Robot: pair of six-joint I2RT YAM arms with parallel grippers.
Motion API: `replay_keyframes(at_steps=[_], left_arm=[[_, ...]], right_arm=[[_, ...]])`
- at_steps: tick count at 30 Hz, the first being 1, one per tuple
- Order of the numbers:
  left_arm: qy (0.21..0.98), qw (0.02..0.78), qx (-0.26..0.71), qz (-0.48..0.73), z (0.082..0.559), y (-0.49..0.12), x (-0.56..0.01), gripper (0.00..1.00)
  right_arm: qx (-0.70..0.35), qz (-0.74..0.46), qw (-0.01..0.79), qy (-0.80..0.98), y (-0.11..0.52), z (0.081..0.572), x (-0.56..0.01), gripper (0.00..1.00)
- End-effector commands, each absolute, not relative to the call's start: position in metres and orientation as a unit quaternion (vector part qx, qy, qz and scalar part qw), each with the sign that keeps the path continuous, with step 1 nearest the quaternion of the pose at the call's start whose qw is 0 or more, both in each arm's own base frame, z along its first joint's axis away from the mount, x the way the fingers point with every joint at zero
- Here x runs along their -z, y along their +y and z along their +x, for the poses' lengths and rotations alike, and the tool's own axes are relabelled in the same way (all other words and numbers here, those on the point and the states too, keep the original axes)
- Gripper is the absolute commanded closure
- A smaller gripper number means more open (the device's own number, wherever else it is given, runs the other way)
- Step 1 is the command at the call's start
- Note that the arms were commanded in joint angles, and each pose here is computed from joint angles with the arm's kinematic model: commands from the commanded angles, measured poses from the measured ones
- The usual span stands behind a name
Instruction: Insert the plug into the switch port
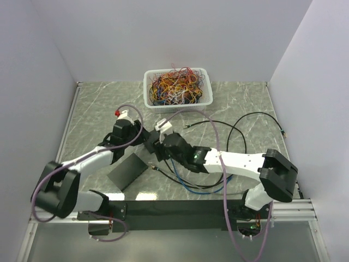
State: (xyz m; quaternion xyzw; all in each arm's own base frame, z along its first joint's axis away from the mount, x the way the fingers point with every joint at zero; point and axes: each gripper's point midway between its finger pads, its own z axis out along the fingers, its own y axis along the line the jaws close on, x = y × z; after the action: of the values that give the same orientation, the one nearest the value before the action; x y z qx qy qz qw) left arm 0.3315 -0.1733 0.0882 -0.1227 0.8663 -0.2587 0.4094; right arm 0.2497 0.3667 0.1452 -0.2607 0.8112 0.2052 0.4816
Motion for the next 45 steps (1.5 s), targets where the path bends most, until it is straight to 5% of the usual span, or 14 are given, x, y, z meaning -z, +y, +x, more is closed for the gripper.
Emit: replay_keyframes(at_steps=[1, 13, 26, 45], left_arm=[[0.857, 0.442, 0.235, -0.122, 0.330, -0.158, -0.121, 0.45], [0.820, 0.484, 0.239, -0.188, 0.267, -0.119, -0.149, 0.42], [0.816, 0.490, 0.229, -0.207, 0.253, -0.106, -0.145, 0.42], [0.820, 0.484, 0.225, -0.205, 0.254, -0.106, -0.139, 0.42]], right_arm=[[-0.188, -0.291, 0.480, 0.806, 0.364, 0.228, -0.147, 0.37], [-0.181, -0.339, 0.407, 0.829, 0.379, 0.191, -0.085, 0.51], [-0.162, -0.366, 0.361, 0.842, 0.384, 0.184, -0.045, 0.69], [-0.162, -0.396, 0.314, 0.847, 0.396, 0.176, -0.019, 0.71]])
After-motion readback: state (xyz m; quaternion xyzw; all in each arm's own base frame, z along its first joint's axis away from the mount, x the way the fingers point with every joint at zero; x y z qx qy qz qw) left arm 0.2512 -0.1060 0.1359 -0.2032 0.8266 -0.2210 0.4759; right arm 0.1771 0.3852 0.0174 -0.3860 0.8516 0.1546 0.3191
